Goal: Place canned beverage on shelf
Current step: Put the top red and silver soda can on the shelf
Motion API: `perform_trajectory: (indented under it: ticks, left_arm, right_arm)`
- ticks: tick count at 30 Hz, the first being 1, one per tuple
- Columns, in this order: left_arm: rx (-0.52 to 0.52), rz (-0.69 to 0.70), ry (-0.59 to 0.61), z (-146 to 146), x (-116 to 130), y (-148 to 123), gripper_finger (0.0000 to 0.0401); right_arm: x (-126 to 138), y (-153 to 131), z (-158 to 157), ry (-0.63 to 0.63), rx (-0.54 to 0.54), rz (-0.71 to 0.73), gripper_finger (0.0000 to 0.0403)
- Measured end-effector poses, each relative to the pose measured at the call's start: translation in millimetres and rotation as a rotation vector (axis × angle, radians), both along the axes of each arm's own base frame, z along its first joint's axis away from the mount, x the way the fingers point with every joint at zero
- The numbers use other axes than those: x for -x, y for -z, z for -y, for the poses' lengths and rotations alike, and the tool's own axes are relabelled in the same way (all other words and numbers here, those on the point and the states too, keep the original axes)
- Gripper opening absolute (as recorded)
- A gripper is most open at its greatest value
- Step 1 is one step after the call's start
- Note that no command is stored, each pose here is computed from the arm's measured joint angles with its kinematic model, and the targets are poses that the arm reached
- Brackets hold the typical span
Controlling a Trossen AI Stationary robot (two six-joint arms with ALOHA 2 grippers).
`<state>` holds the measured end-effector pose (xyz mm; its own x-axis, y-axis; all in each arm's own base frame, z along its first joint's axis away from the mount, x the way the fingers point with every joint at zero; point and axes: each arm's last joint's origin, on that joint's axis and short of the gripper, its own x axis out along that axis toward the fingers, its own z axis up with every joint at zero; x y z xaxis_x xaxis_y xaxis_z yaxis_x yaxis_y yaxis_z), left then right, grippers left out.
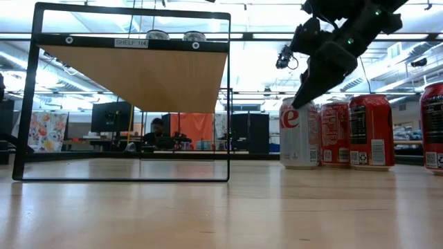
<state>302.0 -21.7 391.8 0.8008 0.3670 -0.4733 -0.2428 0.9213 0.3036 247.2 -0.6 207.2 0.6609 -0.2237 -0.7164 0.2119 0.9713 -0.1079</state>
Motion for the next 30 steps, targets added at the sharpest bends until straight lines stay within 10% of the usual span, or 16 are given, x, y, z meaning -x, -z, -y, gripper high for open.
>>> perform_trajectory:
  ticks: [20, 30]
  left_arm:
    - [0.054, -0.001, 0.080, 2, -2, 1, 0.0272]
    - [0.075, -0.015, 0.071, 3, -9, 8, 0.0273]
  right_arm:
    - [1, 10, 6, -0.081, -0.006, 0.032, 0.0313]
    - [-16, -43, 5, -0.159, 0.078, 0.094, 0.0314]
